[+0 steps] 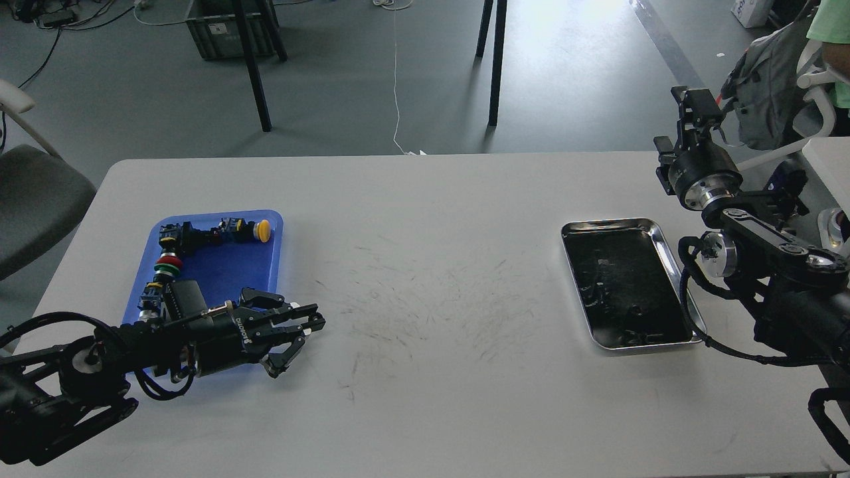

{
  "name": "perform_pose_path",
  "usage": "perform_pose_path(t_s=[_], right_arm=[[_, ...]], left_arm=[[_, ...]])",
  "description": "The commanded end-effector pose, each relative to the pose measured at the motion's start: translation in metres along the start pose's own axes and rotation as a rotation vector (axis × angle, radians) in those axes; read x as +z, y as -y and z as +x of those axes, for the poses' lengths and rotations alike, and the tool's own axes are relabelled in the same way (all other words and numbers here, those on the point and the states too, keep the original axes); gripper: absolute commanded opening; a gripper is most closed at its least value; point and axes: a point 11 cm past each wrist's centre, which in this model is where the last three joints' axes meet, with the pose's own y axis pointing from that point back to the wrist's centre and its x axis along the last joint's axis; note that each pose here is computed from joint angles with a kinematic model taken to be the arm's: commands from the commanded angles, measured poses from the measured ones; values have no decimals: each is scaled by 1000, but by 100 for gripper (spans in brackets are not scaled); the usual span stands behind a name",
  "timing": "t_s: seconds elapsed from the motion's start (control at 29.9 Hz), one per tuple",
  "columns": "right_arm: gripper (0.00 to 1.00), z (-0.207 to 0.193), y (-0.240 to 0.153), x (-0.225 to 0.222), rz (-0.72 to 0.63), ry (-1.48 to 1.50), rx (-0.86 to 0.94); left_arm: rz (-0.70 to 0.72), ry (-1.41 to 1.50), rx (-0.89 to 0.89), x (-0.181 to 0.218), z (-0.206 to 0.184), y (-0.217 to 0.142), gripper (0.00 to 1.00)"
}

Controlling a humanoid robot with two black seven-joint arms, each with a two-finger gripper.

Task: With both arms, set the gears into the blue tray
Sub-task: 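Carry the black gear into the blue tray and open the left gripper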

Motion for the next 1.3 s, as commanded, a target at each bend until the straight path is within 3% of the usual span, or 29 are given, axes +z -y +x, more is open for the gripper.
perform_pose_path(t_s=[0.0,0.13,0.33,0.7,1.27], right_arm=[[94,0,0,1,-2,-1,0],[94,0,0,1,-2,-1,0],[94,-1,0,0,-1,-1,-3],[94,-9,0,-3,6,4,-27],[94,-9,-1,-1,4,2,-29]], left_arm=[[52,-3,18,-18,11,-10,14],[111,44,19,-48,30,-23,14],[214,27,-12,-78,20,-37,14],[330,-59,-28,-99,-1,-50,14],[372,-87,-60,-103,-18,-61,15]])
